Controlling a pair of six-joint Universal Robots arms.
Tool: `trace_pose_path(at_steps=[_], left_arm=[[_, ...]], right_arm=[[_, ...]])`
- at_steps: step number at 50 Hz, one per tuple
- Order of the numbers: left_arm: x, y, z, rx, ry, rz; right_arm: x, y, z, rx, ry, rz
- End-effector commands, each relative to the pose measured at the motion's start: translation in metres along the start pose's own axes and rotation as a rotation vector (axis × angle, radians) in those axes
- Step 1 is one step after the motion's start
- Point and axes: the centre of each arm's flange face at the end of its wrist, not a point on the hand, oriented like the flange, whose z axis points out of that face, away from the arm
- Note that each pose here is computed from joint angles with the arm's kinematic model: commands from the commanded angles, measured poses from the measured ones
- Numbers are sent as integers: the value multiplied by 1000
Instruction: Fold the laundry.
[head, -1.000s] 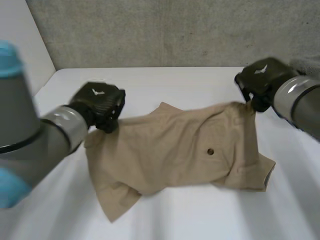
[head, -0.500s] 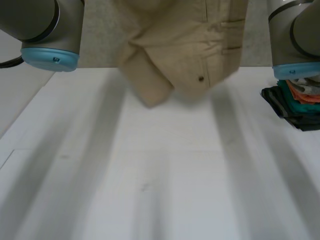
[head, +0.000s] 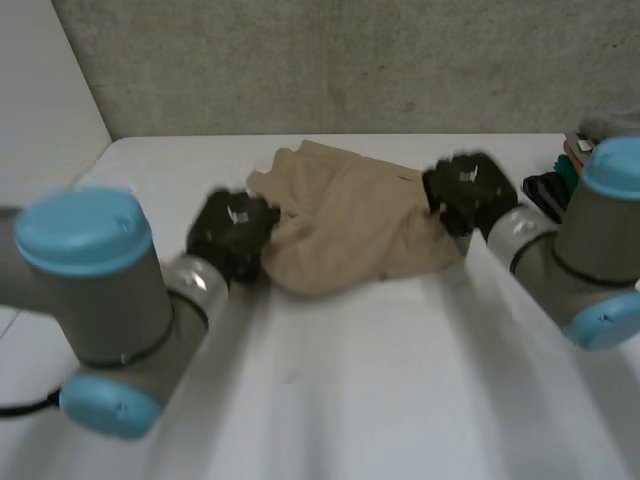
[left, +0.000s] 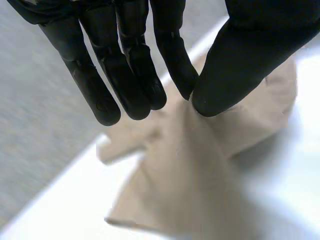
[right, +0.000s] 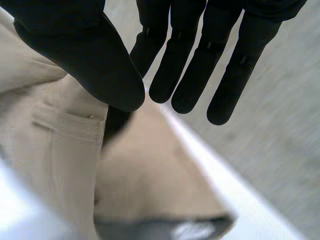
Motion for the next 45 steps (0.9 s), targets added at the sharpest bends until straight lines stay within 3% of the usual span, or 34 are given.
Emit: trace_pose_path(at_steps=[1, 13, 21, 25, 29, 35, 45], left_arm=[[21, 17, -38, -84, 71, 11], [8, 4, -118, -237, 127, 42], [22, -9, -184, -353, 315, 97], [30, -12, -189, -333, 355, 119], [33, -15, -169, -293, 335, 118], [25, -17, -85, -183, 204, 164], [8, -31, 53, 90, -27, 428]], right_arm=[[-22, 31, -32, -210, -93, 53], [-12, -18, -112, -366, -139, -68], [-10, -35, -184, -557, -263, -228], [-14, -35, -187, -517, -279, -251], [-12, -33, -174, -443, -234, -192], [0, -9, -129, -377, -134, -104], [27, 24, -57, -346, 72, -135]])
